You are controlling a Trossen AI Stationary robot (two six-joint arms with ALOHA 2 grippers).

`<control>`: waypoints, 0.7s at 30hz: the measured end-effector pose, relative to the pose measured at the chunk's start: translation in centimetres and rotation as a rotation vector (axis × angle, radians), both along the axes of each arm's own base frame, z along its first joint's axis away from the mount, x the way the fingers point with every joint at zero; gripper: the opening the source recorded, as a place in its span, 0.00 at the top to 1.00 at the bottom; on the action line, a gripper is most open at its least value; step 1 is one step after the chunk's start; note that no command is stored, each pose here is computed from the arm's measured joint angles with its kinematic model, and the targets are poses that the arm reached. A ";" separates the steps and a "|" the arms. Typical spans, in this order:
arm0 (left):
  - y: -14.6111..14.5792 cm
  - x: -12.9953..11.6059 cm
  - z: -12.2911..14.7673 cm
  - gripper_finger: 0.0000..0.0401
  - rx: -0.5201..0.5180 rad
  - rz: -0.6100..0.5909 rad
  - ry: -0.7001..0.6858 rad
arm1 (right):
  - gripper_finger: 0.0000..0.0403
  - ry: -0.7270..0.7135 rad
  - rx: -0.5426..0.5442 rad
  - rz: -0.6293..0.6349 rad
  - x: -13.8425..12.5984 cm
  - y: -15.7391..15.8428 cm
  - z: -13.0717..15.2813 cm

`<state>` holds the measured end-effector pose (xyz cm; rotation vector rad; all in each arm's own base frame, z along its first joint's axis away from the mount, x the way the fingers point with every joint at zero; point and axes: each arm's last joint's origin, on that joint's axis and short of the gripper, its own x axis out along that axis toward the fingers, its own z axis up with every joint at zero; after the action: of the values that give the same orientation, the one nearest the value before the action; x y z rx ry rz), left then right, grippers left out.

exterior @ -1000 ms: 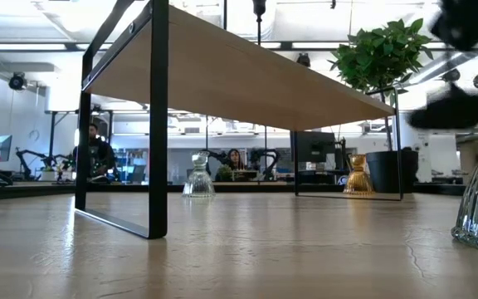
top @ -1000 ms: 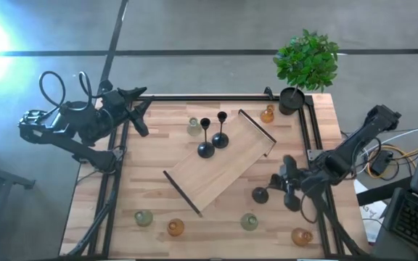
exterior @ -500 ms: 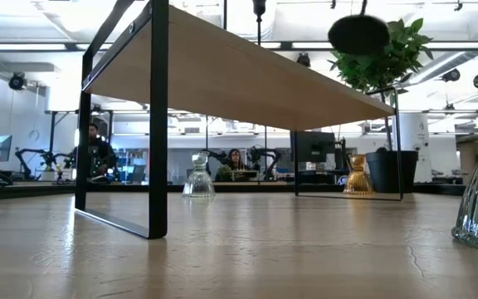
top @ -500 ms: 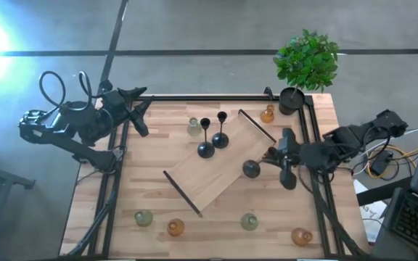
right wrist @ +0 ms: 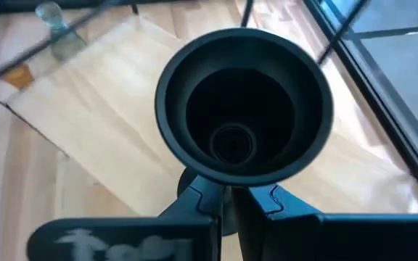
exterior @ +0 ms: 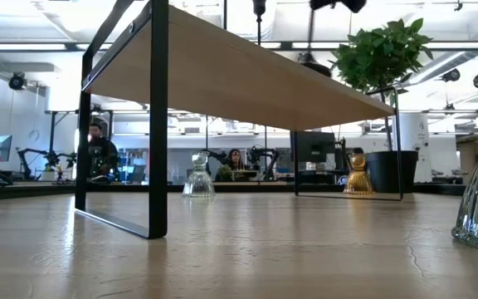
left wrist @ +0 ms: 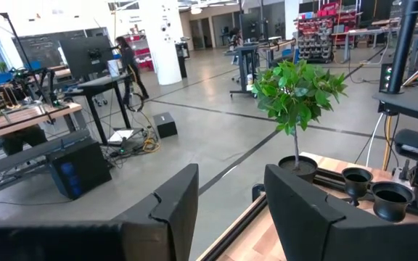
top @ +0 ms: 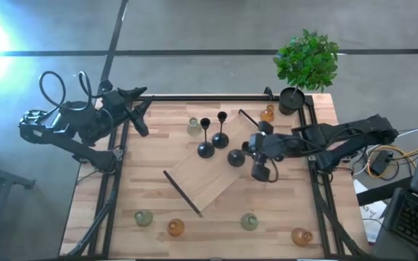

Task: Pick & Place candle stick holders
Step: Put the black candle holder on the shelf

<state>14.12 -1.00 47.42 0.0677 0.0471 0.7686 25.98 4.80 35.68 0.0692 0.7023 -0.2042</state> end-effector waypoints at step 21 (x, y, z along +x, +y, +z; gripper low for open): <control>0.0 -0.1 0.0 0.59 0.001 0.000 -0.001 | 0.98 0.019 0.039 0.075 3.6 -2.5 -0.8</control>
<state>13.99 -0.97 47.46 0.0685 0.0454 0.7686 29.54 2.32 34.92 0.0785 0.7264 -0.1192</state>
